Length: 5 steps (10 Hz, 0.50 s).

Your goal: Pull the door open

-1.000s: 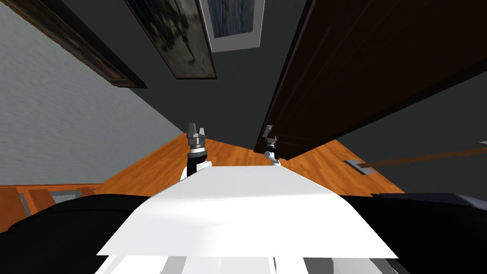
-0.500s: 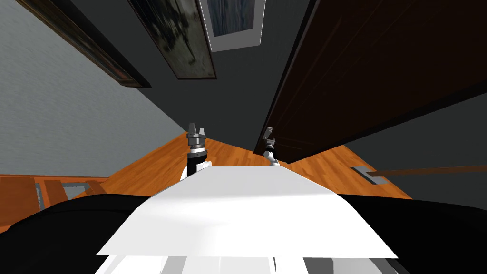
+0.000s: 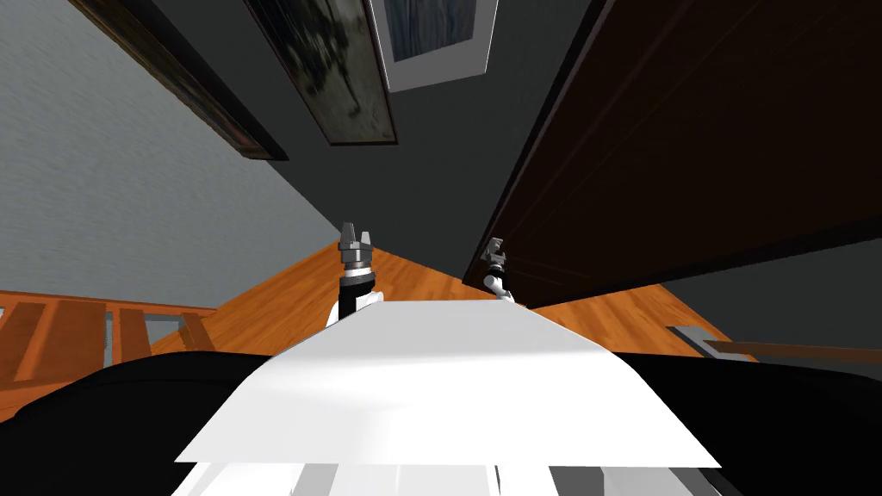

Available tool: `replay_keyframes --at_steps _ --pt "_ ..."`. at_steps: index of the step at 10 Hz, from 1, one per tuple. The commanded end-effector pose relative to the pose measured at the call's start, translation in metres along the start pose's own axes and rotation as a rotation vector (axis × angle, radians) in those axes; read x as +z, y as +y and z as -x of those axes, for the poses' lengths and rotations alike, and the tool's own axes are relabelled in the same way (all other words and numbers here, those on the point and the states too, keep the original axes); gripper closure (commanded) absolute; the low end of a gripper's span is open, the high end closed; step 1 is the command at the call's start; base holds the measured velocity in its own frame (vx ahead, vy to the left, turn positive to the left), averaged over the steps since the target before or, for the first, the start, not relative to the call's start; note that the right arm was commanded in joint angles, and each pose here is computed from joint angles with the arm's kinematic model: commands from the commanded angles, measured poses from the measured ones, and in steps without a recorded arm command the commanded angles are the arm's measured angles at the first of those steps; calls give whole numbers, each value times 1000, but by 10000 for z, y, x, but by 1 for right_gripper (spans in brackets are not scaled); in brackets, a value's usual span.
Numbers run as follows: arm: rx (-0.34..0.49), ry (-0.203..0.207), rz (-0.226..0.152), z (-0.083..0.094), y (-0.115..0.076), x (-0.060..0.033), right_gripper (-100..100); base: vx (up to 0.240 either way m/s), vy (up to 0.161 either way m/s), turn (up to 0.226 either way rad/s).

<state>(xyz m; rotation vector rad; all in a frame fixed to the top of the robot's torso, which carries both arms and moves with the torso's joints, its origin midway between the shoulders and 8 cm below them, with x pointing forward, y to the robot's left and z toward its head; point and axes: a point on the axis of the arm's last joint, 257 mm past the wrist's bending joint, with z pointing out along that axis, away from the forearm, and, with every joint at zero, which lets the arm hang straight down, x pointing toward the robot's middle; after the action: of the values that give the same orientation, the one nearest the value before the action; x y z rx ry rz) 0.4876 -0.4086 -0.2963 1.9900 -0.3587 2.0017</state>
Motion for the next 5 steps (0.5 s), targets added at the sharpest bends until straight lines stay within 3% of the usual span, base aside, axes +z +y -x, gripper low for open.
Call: replay_keyframes --at_steps 1,3,4,5 --pt "1 0 17 7 180 22 -100 157 -20 91" --pt "2 1 48 15 485 44 -100 200 -21 138" --pt "-1 0 39 9 420 28 -100 97 -21 23" --pt "-1 0 39 9 420 28 100 -15 0 -40"
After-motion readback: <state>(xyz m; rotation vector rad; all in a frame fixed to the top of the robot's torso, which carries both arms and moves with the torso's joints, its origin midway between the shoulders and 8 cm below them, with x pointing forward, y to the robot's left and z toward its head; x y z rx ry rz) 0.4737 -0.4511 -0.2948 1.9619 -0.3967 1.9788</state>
